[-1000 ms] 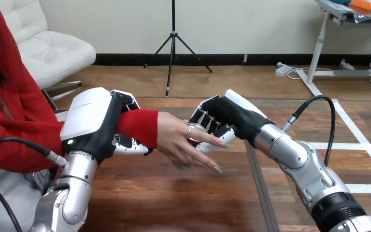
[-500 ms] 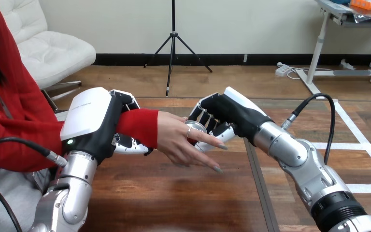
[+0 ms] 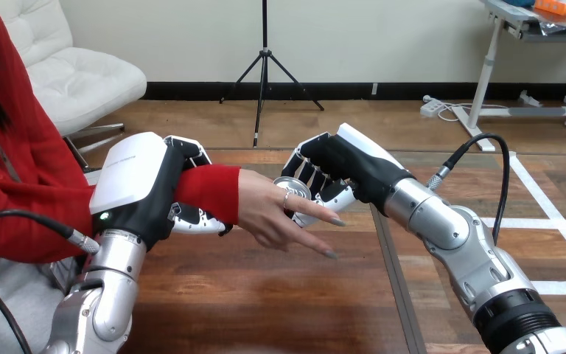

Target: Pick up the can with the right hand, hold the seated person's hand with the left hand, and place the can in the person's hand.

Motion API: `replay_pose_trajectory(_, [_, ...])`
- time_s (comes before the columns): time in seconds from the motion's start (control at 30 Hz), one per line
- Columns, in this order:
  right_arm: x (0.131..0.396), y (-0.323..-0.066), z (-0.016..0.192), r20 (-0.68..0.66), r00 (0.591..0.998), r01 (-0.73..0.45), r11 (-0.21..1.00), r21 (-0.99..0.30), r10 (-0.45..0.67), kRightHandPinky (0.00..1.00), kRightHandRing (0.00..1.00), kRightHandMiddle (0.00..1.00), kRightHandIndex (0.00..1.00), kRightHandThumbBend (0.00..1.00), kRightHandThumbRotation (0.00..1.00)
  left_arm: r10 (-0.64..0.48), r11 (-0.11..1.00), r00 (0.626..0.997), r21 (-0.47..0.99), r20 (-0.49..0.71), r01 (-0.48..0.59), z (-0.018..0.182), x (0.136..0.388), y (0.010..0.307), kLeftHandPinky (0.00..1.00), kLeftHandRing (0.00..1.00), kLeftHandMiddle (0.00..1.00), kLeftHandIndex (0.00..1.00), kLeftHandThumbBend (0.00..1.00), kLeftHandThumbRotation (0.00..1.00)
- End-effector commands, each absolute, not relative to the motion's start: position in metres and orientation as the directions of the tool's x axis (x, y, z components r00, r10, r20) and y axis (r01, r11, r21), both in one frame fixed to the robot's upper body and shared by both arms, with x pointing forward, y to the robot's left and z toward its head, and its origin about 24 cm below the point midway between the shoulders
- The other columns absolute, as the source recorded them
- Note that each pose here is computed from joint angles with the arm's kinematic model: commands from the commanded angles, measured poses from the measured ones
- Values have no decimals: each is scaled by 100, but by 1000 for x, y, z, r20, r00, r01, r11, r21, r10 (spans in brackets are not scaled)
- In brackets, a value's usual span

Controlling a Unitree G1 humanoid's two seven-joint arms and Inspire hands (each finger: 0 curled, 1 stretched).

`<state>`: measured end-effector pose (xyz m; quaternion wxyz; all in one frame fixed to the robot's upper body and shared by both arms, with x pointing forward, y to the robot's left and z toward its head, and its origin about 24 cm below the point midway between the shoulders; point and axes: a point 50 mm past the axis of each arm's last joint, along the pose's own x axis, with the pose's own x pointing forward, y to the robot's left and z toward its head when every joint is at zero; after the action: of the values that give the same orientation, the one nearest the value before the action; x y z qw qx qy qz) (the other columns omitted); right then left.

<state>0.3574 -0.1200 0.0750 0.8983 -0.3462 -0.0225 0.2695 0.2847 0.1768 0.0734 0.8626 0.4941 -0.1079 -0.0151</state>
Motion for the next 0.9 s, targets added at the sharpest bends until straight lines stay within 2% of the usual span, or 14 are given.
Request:
replay_pose_trajectory(0.0, [373, -111, 142, 75, 841, -351, 647, -677, 535, 28, 33, 40, 45, 70, 0, -213, 645, 820, 707, 532, -291, 158, 302, 143, 27, 33, 36, 36, 85, 0])
replay_pose_trajectory(0.87, [376, -110, 160, 88, 844, -330, 641, -693, 529, 27, 32, 38, 44, 74, 0, -215, 649, 822, 706, 527, -284, 157, 301, 142, 28, 34, 37, 37, 85, 0])
